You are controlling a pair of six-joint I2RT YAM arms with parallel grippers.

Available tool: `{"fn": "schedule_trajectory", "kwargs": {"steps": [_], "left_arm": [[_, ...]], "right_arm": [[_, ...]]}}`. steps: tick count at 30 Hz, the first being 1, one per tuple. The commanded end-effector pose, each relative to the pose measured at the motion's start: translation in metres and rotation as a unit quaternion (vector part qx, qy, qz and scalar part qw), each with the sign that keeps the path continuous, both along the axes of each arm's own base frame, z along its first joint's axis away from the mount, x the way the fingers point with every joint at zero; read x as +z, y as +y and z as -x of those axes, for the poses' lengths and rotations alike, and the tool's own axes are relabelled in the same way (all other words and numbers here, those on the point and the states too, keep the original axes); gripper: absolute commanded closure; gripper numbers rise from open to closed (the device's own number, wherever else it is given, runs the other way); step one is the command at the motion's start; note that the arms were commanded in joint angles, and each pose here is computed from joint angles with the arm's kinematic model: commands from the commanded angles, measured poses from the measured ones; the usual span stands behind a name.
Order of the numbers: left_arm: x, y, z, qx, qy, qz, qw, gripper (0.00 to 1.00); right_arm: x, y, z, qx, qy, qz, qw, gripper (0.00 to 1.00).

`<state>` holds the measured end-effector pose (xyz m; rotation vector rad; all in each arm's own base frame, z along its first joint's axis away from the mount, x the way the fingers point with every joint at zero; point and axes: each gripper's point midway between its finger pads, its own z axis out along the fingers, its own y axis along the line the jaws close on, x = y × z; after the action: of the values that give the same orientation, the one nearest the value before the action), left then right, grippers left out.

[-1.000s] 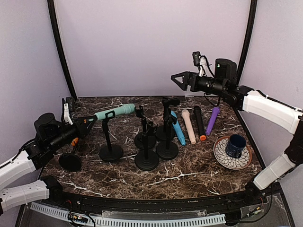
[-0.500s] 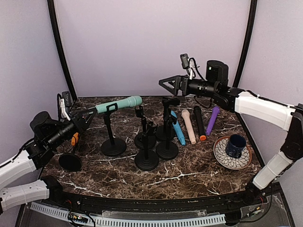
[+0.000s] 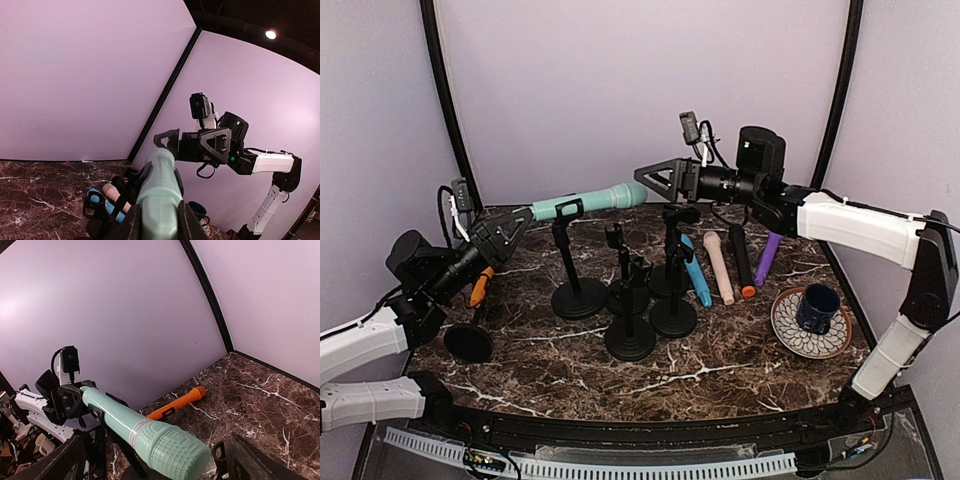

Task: Remove the microphone from the stand
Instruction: Pass from the left arm to the right

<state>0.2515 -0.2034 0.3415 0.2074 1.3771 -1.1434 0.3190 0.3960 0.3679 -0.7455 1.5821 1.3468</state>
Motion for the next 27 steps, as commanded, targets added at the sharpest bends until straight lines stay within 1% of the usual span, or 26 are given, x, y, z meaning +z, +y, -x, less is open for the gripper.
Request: {"fn": "schedule_trajectory", "kwargs": {"steps": [1,3,10,15,21,27], "left_arm": [[0.085,0.012,0.032,-0.023,-0.127,0.080,0.988,1.00],[0.088,0.012,0.033,-0.024,-0.133,0.080,0.988,1.00],[0.090,0.011,0.034,-0.023,-0.141,0.076,0.987,1.00],[0.086,0.013,0.031,-0.011,-0.141,0.069,0.988,1.00],[0.072,0.013,0.025,0.000,-0.128,0.059,0.990,1.00],[0.076,0.015,0.026,0.002,-0.134,0.072,0.988,1.00]], "right_arm": [[0.006,0.011,-0.008,-0.010,0.011,-0.021,1.000,0.01],[0.004,0.016,-0.008,-0.002,0.020,-0.028,0.999,0.01],[0.012,0.043,0.020,0.081,0.023,-0.046,0.995,0.01],[0.018,0.044,0.035,0.116,0.043,-0.070,0.990,0.02],[0.006,0.045,0.036,0.115,0.056,-0.061,0.990,0.02],[-0.004,0.048,0.036,0.115,0.065,-0.055,0.990,0.01]]}}
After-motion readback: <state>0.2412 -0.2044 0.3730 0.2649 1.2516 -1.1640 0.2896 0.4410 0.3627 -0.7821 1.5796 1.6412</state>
